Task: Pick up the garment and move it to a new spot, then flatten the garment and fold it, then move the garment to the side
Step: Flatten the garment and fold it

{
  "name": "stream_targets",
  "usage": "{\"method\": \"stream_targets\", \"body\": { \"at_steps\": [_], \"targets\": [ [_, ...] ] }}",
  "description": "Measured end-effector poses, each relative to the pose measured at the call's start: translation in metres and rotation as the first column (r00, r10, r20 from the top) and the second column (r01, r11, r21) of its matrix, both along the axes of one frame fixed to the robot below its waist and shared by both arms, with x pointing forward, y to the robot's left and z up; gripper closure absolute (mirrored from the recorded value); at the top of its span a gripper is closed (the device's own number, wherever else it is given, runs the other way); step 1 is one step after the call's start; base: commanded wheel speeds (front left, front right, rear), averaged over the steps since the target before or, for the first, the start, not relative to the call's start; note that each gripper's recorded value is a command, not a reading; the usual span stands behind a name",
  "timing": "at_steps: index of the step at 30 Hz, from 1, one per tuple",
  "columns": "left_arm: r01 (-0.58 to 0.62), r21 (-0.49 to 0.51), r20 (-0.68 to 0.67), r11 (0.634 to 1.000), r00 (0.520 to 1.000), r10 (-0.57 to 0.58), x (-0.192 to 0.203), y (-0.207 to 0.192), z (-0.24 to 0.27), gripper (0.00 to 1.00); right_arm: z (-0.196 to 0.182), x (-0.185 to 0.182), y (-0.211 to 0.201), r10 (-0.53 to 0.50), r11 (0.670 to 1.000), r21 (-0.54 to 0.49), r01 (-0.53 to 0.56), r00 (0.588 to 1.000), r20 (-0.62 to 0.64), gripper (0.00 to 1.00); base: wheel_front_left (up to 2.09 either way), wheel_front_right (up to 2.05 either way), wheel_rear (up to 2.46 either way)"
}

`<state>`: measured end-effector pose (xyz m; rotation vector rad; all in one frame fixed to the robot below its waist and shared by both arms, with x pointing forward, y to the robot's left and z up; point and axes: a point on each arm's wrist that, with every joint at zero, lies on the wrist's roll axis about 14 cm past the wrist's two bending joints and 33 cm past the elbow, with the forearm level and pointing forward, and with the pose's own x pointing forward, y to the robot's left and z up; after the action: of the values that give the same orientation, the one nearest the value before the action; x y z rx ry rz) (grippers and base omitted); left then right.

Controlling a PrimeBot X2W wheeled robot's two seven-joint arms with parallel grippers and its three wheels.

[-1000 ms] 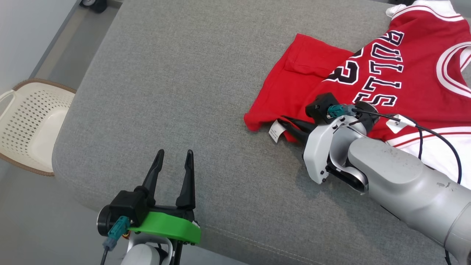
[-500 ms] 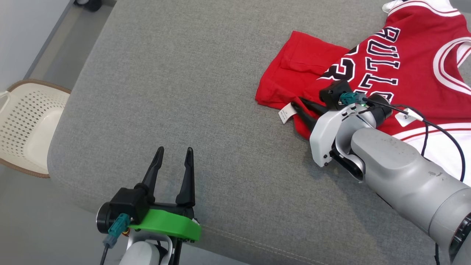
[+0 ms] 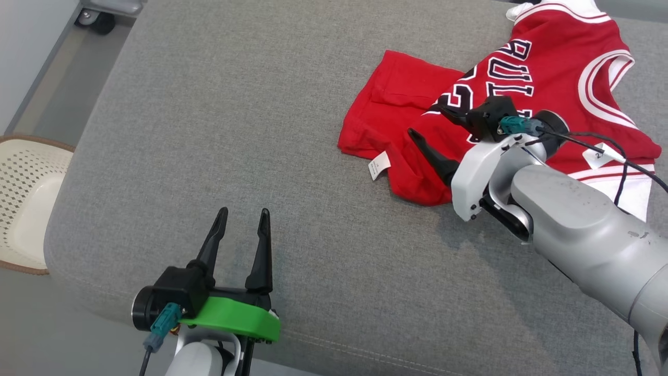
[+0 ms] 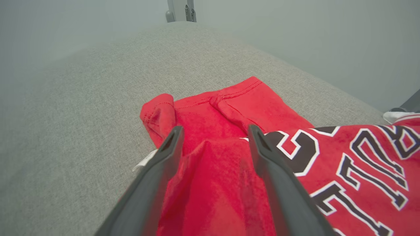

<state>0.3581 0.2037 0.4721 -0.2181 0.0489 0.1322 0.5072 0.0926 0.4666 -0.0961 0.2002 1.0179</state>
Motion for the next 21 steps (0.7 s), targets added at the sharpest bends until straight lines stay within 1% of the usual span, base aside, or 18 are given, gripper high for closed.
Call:
{"method": "stream_targets", "body": {
  "at_steps": [2, 7, 11, 21],
  "targets": [
    [0.004, -0.001, 0.000, 1.000, 1.000, -0.004, 0.001, -0.001, 0.000, 0.00, 0.003, -0.003, 0.003, 0.016, 1.000, 0.003, -0.016, 1.000, 0.011, 0.00, 0.00, 0.00, 0.00],
    [0.016, -0.002, -0.005, 1.000, 1.000, -0.016, 0.001, -0.004, -0.002, 0.00, 0.012, -0.025, 0.027, 0.143, 0.990, -0.003, -0.143, 0.986, 0.089, 0.00, 0.00, 0.00, 0.00],
    [0.001, -0.006, -0.012, 1.000, 1.000, -0.001, -0.004, -0.001, -0.003, 0.00, 0.000, -0.039, 0.040, 0.195, 0.981, -0.023, -0.193, 0.978, 0.081, 0.00, 0.00, 0.00, 0.00],
    [-0.081, -0.008, -0.024, 0.997, 0.996, 0.081, -0.022, 0.018, -0.002, 0.00, -0.027, -0.035, 0.057, 0.226, 0.971, -0.096, -0.219, 0.972, 0.060, 0.00, 0.00, 0.00, 0.00]
  ]
}}
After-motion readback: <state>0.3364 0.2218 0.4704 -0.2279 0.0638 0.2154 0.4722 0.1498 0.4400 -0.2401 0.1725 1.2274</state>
